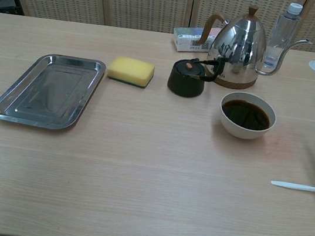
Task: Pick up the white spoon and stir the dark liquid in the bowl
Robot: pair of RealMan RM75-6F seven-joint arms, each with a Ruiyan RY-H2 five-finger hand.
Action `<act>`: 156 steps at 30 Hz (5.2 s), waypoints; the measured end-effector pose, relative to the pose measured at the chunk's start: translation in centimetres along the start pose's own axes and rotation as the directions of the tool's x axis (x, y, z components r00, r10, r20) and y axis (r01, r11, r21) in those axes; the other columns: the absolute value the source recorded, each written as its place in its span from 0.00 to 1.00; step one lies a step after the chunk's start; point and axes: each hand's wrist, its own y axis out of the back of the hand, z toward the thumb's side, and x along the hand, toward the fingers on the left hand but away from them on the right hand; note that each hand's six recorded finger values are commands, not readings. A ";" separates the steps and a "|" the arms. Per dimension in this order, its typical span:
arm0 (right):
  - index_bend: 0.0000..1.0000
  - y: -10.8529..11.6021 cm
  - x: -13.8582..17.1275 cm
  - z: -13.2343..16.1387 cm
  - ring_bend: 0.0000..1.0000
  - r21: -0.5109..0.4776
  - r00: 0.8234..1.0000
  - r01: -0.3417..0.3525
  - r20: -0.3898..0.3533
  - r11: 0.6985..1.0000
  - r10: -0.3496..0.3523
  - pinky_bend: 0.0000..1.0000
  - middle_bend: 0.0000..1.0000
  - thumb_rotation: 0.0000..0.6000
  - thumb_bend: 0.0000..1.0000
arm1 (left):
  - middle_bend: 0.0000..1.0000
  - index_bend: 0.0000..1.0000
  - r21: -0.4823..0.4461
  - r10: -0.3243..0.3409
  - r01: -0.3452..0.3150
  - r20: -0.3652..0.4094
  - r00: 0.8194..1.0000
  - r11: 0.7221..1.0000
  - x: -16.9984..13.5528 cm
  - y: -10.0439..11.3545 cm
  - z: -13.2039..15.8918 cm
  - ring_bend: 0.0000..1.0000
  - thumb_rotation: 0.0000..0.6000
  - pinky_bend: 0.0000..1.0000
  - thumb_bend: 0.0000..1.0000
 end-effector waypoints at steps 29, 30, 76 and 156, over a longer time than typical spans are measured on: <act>0.51 -3.8 -2.4 3.4 0.00 -0.040 0.995 -0.086 0.038 0.995 0.088 0.04 0.00 1.00 0.34 | 0.00 0.00 -0.013 -0.012 0.012 -0.008 1.000 1.000 0.2 0.0 -0.3 0.00 1.00 0.00 0.00; 0.51 -3.9 -2.5 3.4 0.00 -0.039 0.995 -0.089 0.040 0.995 0.090 0.04 0.00 1.00 0.34 | 0.00 0.00 -0.013 -0.012 0.011 -0.008 1.000 1.000 0.2 0.1 -0.3 0.00 1.00 0.00 0.00; 0.51 -5.1 -3.0 5.4 0.00 -0.020 0.992 -0.124 0.010 0.992 0.124 0.04 0.00 1.00 0.41 | 0.00 0.00 -0.016 -0.022 0.021 -0.007 1.000 1.000 0.2 -0.1 -0.2 0.00 1.00 0.00 0.00; 0.58 6.9 -10.6 11.9 0.00 -0.575 0.963 -0.206 -0.263 0.792 0.059 0.04 0.00 1.00 0.52 | 0.00 0.00 -0.016 -0.049 0.049 -0.020 0.999 0.999 0.9 -0.8 -0.4 0.00 1.00 0.00 0.00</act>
